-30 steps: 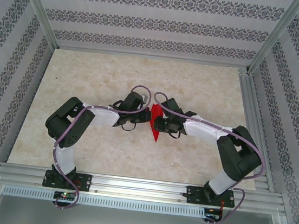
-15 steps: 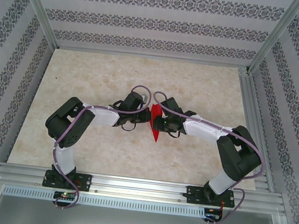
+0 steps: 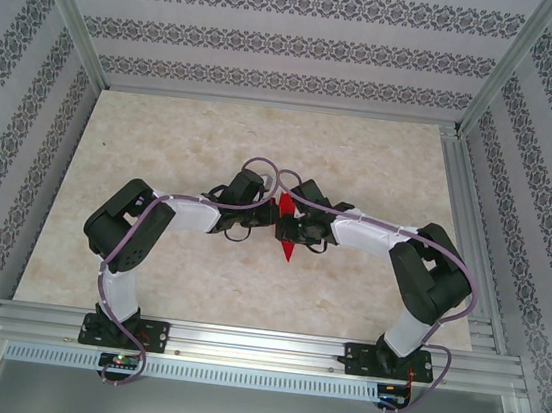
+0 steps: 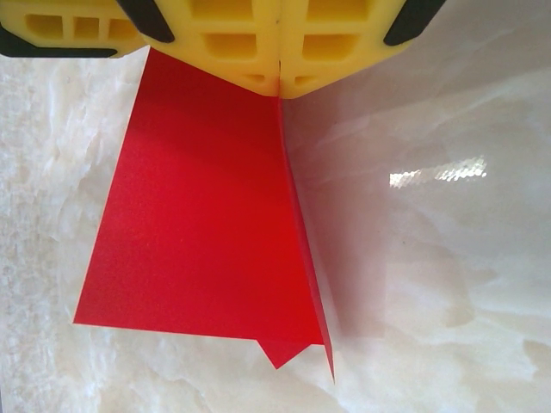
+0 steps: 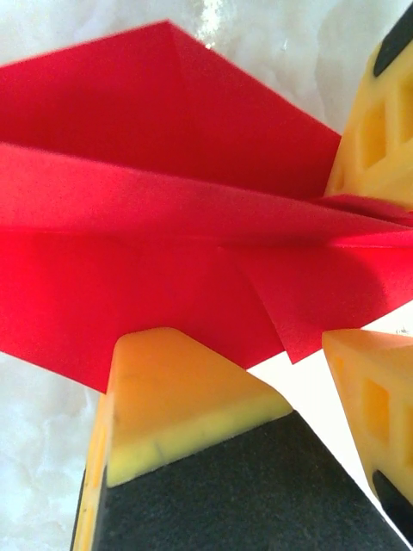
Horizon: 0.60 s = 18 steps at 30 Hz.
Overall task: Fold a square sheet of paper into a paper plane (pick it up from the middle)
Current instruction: Move a paper plane to the center of the table.
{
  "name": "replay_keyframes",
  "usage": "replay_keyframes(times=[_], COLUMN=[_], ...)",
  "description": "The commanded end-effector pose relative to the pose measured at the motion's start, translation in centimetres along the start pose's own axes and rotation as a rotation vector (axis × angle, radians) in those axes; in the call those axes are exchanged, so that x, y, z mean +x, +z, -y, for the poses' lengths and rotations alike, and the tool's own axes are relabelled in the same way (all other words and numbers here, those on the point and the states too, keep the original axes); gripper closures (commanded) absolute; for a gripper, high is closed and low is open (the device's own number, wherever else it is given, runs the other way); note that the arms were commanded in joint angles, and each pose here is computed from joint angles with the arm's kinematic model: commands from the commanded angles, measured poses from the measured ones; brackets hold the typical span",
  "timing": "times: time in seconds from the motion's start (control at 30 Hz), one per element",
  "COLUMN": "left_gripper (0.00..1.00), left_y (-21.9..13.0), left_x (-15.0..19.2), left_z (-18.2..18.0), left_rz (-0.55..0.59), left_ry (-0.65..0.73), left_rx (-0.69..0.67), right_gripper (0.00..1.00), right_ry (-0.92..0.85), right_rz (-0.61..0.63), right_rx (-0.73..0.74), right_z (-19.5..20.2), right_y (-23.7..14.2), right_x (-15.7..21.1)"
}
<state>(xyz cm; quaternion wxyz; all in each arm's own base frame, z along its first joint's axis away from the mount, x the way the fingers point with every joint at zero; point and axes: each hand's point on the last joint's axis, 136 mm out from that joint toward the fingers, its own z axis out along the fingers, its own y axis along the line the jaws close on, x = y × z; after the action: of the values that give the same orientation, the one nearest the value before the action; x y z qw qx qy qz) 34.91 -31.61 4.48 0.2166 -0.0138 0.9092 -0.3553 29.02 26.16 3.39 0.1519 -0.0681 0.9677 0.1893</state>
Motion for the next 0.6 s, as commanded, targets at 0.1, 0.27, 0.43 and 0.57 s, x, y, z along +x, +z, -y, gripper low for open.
replay_keyframes(times=[0.1, 0.27, 0.43, 0.57], left_gripper=[1.0, 1.0, 1.0, 1.0], left_y=[-0.27, -0.24, -0.22, -0.28], left_x=[-1.02, -0.99, -1.04, -1.06], left_z=[0.26, 0.12, 0.08, 0.04], left_rz=[0.031, 0.028, 0.026, 0.026], left_ry=[-0.004, -0.007, -0.008, -0.01], left_rx=[0.021, 0.017, 0.015, 0.015], right_gripper=[0.54, 0.47, 0.42, 0.55], right_ry=[-0.038, -0.048, -0.053, -0.046], right_rz=[0.011, 0.013, 0.018, 0.022], right_rx=[-0.031, -0.059, -0.066, -0.042], right_z=[-1.17, -1.58, -1.65, -1.23], right_y=[-0.07, -0.22, -0.39, -0.2], right_x=[-0.48, -0.33, -0.24, -0.37])
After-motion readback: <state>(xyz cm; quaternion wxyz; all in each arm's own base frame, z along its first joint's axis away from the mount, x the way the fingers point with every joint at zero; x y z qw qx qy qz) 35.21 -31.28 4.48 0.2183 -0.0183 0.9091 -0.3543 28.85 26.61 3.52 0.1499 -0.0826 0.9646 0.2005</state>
